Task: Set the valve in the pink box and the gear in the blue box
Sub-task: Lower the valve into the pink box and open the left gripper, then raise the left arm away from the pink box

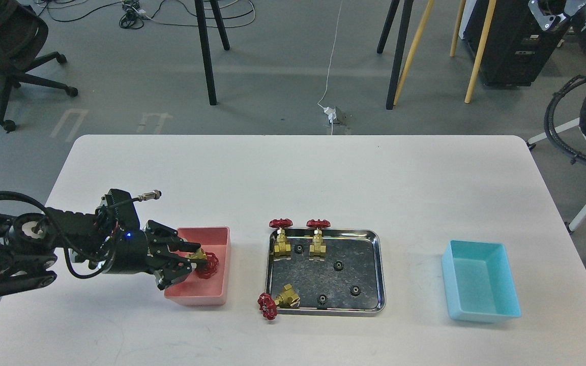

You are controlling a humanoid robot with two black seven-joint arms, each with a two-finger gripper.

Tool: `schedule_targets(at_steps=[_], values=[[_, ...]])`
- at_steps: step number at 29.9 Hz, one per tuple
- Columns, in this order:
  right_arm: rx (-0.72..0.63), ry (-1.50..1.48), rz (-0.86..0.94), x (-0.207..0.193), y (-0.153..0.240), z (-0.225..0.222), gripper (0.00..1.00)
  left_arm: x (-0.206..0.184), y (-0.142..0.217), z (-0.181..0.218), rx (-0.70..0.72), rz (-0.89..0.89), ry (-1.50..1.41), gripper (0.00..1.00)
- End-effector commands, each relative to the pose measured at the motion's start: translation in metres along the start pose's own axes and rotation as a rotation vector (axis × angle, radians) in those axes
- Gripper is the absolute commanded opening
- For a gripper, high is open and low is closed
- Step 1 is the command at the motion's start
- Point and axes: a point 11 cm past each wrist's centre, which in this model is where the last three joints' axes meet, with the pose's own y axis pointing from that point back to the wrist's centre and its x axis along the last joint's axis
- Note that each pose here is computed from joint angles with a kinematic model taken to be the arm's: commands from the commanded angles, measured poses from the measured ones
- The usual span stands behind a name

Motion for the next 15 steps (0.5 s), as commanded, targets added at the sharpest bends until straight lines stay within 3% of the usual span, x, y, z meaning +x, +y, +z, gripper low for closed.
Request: schedule_targets(at_steps=[1, 8, 15], values=[[-0.001, 0.001, 0.001, 0.0, 0.0, 0.0, 1.0, 0.004, 0.0, -0.001, 0.003, 0.014, 0.0, 0.48], [-0.035, 0.039, -0.011, 0.0, 0.001, 0.005, 1.0, 0.03, 0.011, -0.016, 0.058, 0.107, 0.011, 0.63], [-0.177, 0.315, -0.182, -0.03, -0.015, 0.011, 1.0, 0.073, 0.041, -0.028, 0.112, 0.235, 0.071, 0.64]])
